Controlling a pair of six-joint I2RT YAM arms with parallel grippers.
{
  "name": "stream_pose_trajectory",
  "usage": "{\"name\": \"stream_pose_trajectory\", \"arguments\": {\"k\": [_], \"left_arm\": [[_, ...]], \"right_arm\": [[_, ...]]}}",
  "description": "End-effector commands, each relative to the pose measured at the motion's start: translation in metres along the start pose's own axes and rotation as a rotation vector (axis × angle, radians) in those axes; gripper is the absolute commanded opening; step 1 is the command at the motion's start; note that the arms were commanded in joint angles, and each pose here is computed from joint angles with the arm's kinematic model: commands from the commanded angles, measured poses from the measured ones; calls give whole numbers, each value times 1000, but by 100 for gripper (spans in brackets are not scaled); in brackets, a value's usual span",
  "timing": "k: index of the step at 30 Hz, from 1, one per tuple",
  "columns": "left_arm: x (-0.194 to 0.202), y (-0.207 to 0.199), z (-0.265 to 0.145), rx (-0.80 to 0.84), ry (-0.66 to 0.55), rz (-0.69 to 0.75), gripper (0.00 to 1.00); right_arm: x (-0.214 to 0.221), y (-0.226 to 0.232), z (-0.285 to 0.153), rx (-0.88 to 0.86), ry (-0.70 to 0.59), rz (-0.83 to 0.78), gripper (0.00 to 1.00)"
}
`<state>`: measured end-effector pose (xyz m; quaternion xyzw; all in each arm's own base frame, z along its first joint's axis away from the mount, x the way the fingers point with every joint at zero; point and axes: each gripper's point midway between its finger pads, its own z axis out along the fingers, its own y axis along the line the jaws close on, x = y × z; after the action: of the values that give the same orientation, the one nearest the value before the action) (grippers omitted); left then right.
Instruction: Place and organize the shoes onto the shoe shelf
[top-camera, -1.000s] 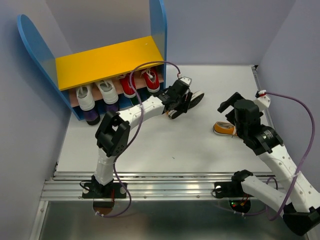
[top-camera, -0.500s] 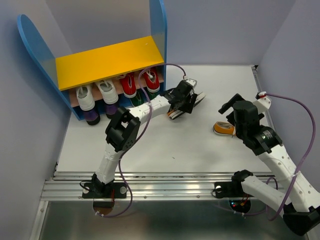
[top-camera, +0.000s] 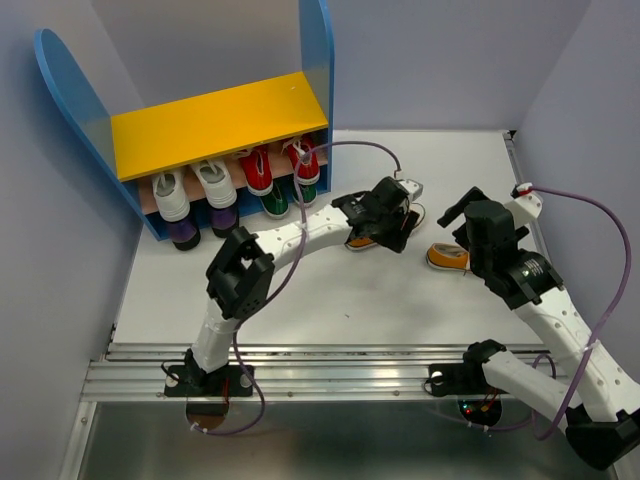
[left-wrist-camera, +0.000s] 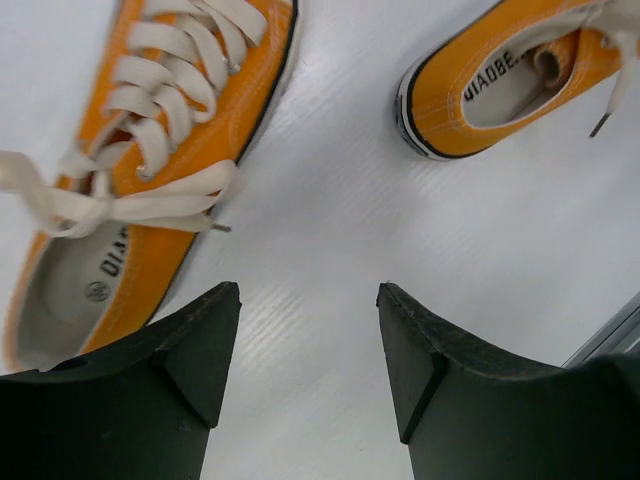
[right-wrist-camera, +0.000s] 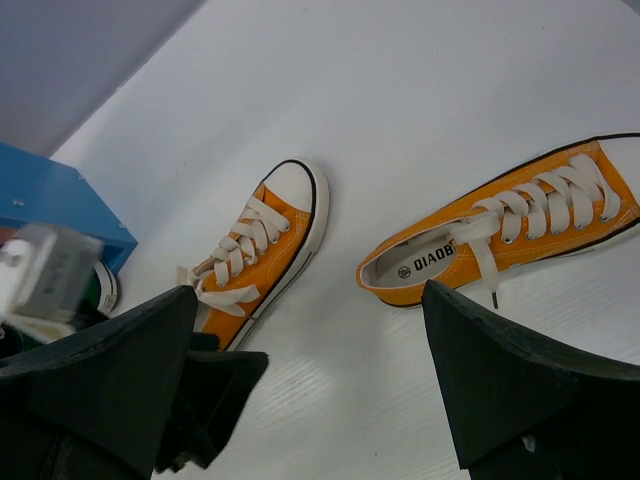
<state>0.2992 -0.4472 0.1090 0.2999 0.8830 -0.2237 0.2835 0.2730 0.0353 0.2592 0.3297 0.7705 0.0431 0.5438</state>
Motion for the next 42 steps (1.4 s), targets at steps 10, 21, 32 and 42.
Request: {"name": "stream_pose_trajectory", "arguments": {"k": [10, 21, 32, 42], "left_arm": [[-42, 75, -76, -205, -173, -111, 65], [-22, 110, -63, -309, -115, -127, 65], [-21, 105, -69, -284, -128, -132, 65], [-27, 109, -90, -322, -163, -148, 65]], "right_arm": [[-7, 0, 1, 15, -27, 24, 100], [47, -8, 35, 98, 179, -59, 100], [90, 3, 84, 10, 395, -128, 83], [130, -14, 102, 36, 488, -139, 75]]}}
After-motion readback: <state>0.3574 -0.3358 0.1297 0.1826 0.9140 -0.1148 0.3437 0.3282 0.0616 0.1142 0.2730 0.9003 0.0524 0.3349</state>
